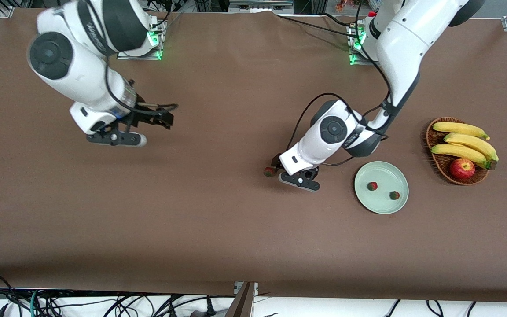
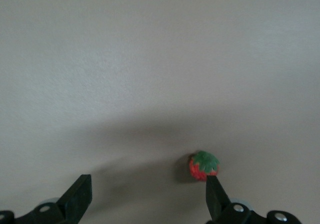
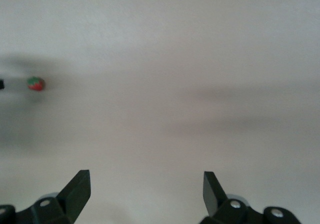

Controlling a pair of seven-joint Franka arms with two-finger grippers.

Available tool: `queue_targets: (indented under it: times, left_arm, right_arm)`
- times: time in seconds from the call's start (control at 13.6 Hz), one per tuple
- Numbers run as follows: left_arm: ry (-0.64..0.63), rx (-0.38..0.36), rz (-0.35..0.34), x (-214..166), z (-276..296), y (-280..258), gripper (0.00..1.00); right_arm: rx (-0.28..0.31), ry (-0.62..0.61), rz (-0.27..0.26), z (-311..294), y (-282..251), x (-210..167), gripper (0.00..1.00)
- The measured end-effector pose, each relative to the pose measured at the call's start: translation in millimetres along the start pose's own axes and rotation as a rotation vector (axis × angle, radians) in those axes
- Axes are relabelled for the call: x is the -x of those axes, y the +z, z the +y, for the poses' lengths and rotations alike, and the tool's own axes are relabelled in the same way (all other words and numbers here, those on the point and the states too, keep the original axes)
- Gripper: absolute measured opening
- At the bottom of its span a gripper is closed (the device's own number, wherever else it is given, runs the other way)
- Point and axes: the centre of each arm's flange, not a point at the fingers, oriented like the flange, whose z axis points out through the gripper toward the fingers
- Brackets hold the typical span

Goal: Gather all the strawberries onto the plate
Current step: 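Grasp the last strawberry with the left gripper while the right gripper returns to rest, then lift and carry the strawberry over the plate with the left gripper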

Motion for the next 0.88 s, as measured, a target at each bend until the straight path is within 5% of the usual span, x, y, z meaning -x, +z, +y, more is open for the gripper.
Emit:
queue_targets:
  times: [0.29, 0.66, 0.88]
  left_arm:
    - [-0.12, -0.098, 0.023, 31, 58, 29, 1.0]
    - [-0.185, -0.091, 0.061, 23, 80, 36, 1.0]
    - [-0.188, -0.064, 0.097, 18, 76, 47, 0.68]
  right_arm:
    - [0.044, -0.068, 0.03, 64, -51, 33, 1.0]
    - [0.064, -0.109, 0.063, 105, -70, 52, 1.0]
    - [0.074, -0.11, 0.064, 106, -68, 50, 1.0]
